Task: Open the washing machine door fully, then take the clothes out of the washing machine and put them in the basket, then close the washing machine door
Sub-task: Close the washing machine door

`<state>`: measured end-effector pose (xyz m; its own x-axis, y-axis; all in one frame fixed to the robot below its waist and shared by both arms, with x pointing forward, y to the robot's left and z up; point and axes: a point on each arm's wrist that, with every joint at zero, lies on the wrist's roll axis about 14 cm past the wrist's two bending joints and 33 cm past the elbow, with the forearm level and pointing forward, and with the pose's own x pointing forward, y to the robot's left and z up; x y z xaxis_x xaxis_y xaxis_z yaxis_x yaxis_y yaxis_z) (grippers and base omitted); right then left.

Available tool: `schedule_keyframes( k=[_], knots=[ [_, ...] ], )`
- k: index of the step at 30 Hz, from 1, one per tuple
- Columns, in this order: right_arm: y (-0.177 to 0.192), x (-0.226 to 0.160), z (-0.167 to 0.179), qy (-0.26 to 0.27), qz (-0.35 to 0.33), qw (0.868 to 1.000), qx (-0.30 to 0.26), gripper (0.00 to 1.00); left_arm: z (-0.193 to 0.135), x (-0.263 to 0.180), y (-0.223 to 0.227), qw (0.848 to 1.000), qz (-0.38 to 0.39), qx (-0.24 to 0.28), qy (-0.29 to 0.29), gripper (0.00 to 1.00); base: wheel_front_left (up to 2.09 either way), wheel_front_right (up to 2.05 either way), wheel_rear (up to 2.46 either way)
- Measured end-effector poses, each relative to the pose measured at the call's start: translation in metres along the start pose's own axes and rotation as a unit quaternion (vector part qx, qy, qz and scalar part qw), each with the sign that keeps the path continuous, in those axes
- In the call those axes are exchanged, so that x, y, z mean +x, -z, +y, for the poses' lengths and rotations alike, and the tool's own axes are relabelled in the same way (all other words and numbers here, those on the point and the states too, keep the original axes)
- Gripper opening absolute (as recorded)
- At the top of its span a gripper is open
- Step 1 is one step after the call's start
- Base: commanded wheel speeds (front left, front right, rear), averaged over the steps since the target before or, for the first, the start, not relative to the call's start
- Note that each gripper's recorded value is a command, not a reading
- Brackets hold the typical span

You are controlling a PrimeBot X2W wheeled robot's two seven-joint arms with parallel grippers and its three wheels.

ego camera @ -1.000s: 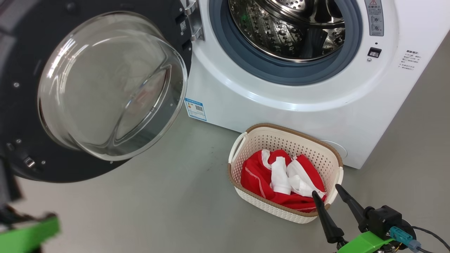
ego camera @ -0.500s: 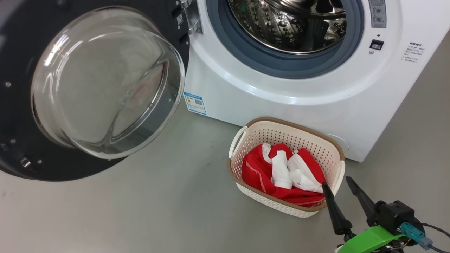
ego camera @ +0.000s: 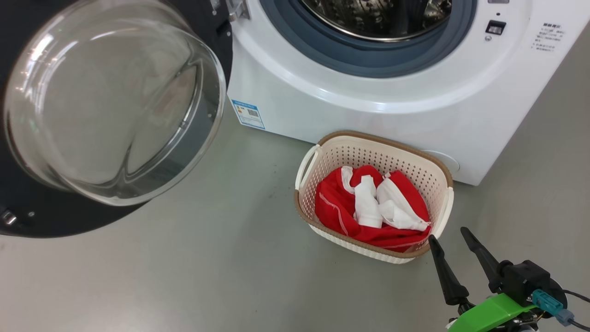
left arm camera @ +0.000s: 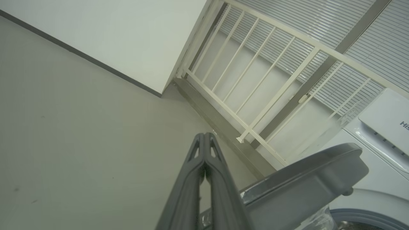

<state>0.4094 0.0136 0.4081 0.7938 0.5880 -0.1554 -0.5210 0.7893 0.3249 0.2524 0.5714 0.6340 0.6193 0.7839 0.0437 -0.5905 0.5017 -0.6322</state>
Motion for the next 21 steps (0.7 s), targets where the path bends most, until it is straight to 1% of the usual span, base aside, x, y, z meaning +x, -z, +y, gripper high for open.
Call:
schedule_keyframes(
  k=[3,6,11,14,21],
  knots=[
    [0.003,0.000,-0.004,0.004,0.004,1.000,0.002,1.00,0.002,0.002,0.023,0.998,0.064,-0.008,-0.005,0.00,0.00,0.00,0.00],
    [0.005,0.000,-0.006,0.006,0.005,1.000,0.003,1.00,0.001,0.003,0.034,0.995,0.101,-0.020,-0.003,0.00,0.00,0.00,0.00],
    [0.001,0.003,-0.008,0.008,-0.001,1.000,0.005,1.00,0.009,-0.004,0.059,0.983,0.180,-0.020,-0.012,0.00,0.00,0.00,0.00],
    [0.000,0.002,-0.008,0.009,-0.004,1.000,0.005,1.00,0.013,-0.008,0.064,0.979,0.202,-0.022,-0.016,0.00,0.00,0.00,0.00],
    [-0.006,0.000,-0.006,0.009,-0.011,1.000,0.002,1.00,0.008,-0.015,0.069,0.971,0.239,-0.027,0.003,0.00,0.00,0.00,0.00]
  ],
)
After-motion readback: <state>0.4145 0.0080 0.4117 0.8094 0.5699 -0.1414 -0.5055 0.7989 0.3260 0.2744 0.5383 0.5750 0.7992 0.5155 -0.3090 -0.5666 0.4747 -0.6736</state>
